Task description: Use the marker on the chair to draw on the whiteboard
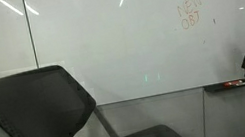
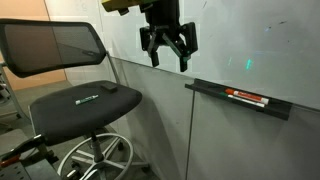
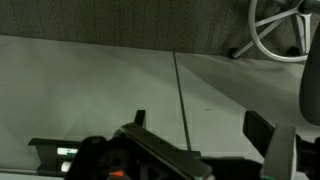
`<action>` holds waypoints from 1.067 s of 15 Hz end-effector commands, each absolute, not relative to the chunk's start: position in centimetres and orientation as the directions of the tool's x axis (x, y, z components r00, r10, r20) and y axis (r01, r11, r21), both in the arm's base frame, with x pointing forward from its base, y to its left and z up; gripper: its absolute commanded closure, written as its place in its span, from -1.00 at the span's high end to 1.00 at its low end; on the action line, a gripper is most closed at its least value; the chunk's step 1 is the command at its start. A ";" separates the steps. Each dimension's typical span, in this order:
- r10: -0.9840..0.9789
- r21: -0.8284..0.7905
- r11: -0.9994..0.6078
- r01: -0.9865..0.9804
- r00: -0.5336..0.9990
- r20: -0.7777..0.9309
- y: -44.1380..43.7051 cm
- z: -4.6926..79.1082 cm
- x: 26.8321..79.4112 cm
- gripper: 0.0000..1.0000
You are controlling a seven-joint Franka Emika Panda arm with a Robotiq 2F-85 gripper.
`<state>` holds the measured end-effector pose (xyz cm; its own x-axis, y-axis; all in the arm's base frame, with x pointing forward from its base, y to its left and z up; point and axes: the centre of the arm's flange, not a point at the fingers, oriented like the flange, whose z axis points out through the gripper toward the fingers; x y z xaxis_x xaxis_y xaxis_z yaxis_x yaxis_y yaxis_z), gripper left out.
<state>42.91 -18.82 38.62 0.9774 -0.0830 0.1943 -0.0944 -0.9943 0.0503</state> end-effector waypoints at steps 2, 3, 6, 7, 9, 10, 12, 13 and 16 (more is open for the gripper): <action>-0.083 0.050 -0.994 -0.094 0.977 0.194 -18.8 38.6 42.9 1.00; -0.083 0.050 -0.994 -0.094 0.977 0.194 -18.8 38.6 42.9 1.00; -0.083 0.050 -0.994 -0.094 0.977 0.194 -18.8 38.6 42.9 1.00; -0.083 0.050 -0.994 -0.094 0.977 0.194 -18.8 38.6 42.9 1.00; -0.083 0.050 -0.994 -0.094 0.977 0.194 -18.8 38.6 42.9 1.00; -0.083 0.050 -0.994 -0.094 0.977 0.194 -18.8 38.6 42.9 1.00; -0.083 0.050 -0.994 -0.094 0.977 0.194 -18.8 38.6 42.9 1.00; -0.083 0.050 -0.994 -0.094 0.977 0.194 -18.8 38.6 42.9 1.00; -0.077 0.049 -0.995 -0.088 0.979 0.190 -18.7 38.5 42.9 1.00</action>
